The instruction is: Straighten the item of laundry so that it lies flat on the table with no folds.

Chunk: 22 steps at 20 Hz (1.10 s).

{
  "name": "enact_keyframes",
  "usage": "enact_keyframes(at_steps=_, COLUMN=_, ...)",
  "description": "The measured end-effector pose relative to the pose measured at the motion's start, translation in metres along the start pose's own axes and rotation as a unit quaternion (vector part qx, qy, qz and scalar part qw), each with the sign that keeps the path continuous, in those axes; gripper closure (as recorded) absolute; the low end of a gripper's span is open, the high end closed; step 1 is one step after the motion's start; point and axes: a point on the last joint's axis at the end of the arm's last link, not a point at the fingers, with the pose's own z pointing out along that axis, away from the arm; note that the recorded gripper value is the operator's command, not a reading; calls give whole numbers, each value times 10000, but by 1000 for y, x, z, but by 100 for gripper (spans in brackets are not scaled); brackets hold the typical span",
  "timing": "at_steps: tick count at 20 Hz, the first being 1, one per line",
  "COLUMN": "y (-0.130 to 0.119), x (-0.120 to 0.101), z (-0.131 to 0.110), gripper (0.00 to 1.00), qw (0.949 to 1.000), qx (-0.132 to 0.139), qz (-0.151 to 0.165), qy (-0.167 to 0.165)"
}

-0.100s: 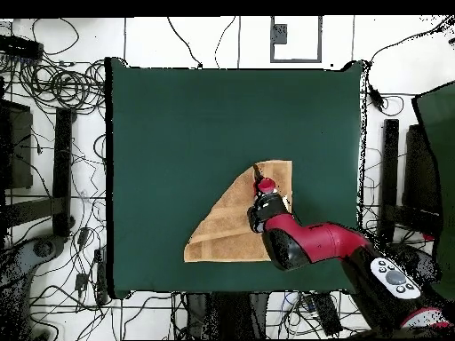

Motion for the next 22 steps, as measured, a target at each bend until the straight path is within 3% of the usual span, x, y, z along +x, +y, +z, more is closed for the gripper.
enact_keyframes(at_steps=2, y=13, x=-1, z=2, gripper=0, qw=9990, qx=-446, qz=86, qy=-55)
enact_keyframes(at_steps=3, y=24, x=-1, z=3, gripper=0, qw=9966, qx=-794, qz=165, qy=-107)
enact_keyframes(at_steps=6, y=56, x=-6, z=2, gripper=0, qw=9828, qx=-1765, qz=420, qy=-330)
enact_keyframes(at_steps=11, y=82, x=-16, z=-1, gripper=0, qw=9643, qx=-2486, qz=659, qy=-637)
enact_keyframes(at_steps=14, y=83, x=-17, z=2, gripper=0, qw=9634, qx=-2496, qz=703, qy=-675)
enact_keyframes(at_steps=16, y=81, x=-16, z=5, gripper=0, qw=9657, qx=-2410, qz=708, qy=-658)
enact_keyframes(at_steps=19, y=57, x=-10, z=16, gripper=0, qw=9812, qx=-1706, qz=742, qy=-514)
enact_keyframes(at_steps=21, y=30, x=-6, z=23, gripper=0, qw=9922, qx=-862, qz=826, qy=-370)
enact_keyframes(at_steps=22, y=17, x=-4, z=24, gripper=0, qw=9946, qx=-465, qz=874, qy=-311)
